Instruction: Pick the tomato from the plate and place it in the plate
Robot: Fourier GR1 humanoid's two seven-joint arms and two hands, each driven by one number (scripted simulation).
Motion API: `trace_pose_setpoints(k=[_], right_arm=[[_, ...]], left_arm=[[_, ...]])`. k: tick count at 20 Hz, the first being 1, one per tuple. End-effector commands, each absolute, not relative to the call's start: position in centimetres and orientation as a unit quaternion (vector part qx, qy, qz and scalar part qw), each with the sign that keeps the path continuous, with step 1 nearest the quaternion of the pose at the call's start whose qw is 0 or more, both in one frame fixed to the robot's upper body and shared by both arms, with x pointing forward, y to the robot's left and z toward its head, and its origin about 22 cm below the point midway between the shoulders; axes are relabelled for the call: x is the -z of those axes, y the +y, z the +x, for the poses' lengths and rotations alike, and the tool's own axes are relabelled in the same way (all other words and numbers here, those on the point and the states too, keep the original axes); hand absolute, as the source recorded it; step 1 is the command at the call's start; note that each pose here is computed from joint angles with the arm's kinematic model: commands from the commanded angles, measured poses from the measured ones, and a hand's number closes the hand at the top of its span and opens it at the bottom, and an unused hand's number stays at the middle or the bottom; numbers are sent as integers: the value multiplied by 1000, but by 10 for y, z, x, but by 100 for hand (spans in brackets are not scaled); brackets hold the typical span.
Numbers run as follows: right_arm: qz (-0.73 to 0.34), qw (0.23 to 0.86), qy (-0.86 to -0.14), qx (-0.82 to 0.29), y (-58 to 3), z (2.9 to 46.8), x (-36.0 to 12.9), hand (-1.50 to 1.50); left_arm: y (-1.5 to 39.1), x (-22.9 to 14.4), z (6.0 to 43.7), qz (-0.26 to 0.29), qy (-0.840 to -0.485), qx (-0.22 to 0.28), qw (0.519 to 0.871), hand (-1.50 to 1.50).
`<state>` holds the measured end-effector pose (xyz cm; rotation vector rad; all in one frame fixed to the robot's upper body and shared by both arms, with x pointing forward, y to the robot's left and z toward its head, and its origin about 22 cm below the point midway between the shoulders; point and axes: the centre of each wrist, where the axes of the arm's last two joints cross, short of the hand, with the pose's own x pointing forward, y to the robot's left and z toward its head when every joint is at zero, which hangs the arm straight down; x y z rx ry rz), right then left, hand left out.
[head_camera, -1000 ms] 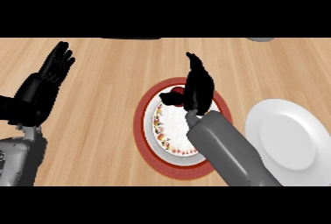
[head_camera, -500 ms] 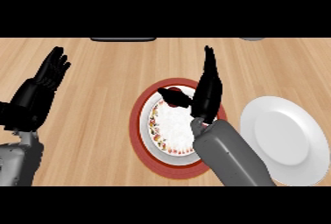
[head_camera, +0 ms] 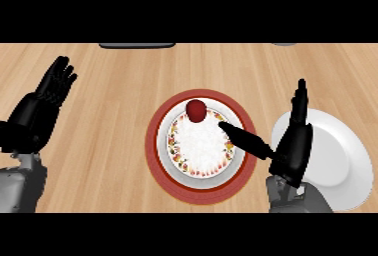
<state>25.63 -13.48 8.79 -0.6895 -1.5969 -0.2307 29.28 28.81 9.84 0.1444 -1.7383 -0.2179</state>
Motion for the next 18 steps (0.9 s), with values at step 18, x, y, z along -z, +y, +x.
trace_pose_setpoints(k=[18], right_arm=[[-343, 616, -705, 67, -262, 115, -75, -150]], left_arm=[[280, -91, 283, 63, -758, 97, 642, 0]])
